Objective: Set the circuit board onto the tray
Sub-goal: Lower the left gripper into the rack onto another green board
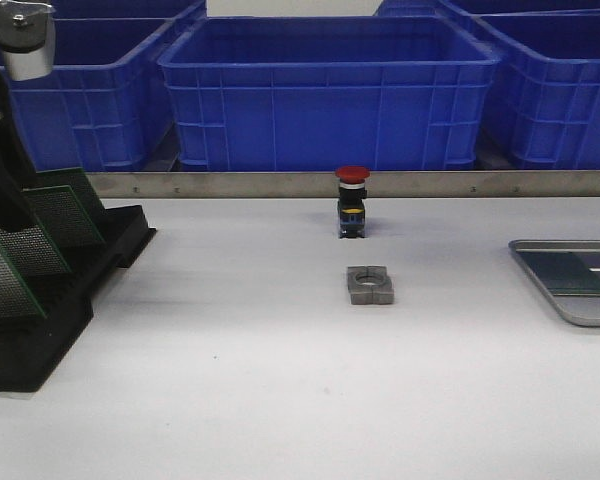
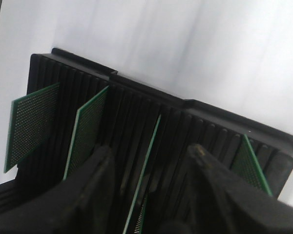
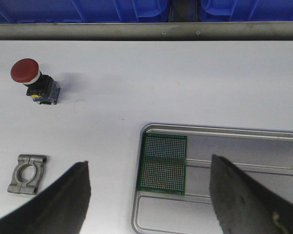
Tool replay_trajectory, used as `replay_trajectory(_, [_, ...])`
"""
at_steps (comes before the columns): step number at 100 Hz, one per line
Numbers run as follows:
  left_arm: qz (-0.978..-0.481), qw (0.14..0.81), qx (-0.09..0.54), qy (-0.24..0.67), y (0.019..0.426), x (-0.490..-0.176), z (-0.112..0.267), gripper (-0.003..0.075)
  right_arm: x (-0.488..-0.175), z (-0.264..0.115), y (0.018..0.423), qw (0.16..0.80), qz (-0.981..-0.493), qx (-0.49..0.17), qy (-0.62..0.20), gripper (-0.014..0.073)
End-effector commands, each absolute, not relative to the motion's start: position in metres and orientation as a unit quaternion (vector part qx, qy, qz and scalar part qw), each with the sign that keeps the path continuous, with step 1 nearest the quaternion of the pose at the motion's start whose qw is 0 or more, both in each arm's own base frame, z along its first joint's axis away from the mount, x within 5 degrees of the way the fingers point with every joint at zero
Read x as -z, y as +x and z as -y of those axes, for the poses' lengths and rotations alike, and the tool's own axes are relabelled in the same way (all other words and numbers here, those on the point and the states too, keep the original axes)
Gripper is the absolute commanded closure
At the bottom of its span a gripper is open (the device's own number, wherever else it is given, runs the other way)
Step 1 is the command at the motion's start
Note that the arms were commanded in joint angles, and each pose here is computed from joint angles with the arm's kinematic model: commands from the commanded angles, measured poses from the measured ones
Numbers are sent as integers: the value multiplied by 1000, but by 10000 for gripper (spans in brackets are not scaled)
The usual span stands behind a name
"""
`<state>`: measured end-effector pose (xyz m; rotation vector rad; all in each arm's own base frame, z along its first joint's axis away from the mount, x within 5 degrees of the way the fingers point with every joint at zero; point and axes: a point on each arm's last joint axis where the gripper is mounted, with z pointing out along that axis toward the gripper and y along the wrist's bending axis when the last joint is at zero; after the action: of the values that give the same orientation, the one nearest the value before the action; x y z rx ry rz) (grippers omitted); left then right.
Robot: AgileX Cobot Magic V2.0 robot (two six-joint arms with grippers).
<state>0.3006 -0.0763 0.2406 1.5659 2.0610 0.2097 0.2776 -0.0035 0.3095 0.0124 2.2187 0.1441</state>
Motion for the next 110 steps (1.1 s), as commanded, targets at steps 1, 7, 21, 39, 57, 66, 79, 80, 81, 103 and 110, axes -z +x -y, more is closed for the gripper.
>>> replay_trajectory(1, [-761, 308, -93, 564, 307, -257, 76, 446, -330, 7, 276, 492, -869, -45, 6, 59])
replay_trajectory(7, [-763, 302, -90, 565, 309, -252, 77, 446, -330, 7, 276, 492, -869, -45, 6, 59])
replay_trajectory(21, [-763, 300, -90, 565, 311, -249, 77, 446, -330, 7, 276, 492, -869, -45, 6, 59])
replay_trajectory(39, [-763, 301, -91, 565, 312, -248, 77, 446, -330, 7, 276, 492, -869, -45, 6, 59])
replay_trajectory(57, [-766, 290, -87, 566, 316, -239, 78, 447, -330, 7, 276, 492, -869, -45, 7, 59])
replay_trajectory(66, [-766, 290, -87, 566, 321, -238, 79, 447, -330, 7, 276, 492, -869, -45, 7, 59])
replay_trajectory(79, [-765, 296, -90, 565, 326, -241, 80, 449, -330, 7, 276, 492, -869, -45, 7, 59])
replay_trajectory(80, [-765, 296, -90, 565, 326, -241, 80, 451, -330, 7, 276, 492, -869, -45, 7, 59])
replay_trajectory(81, [-764, 297, -90, 565, 326, -242, 80, 454, -330, 7, 276, 492, -869, -45, 7, 59])
replay_trajectory(103, [-764, 296, -88, 566, 327, -246, 81, 612, -330, 7, 276, 492, -869, -45, 7, 59])
replay_trajectory(110, [-765, 293, -87, 567, 327, -245, 81, 666, -330, 7, 276, 492, -869, -45, 7, 59])
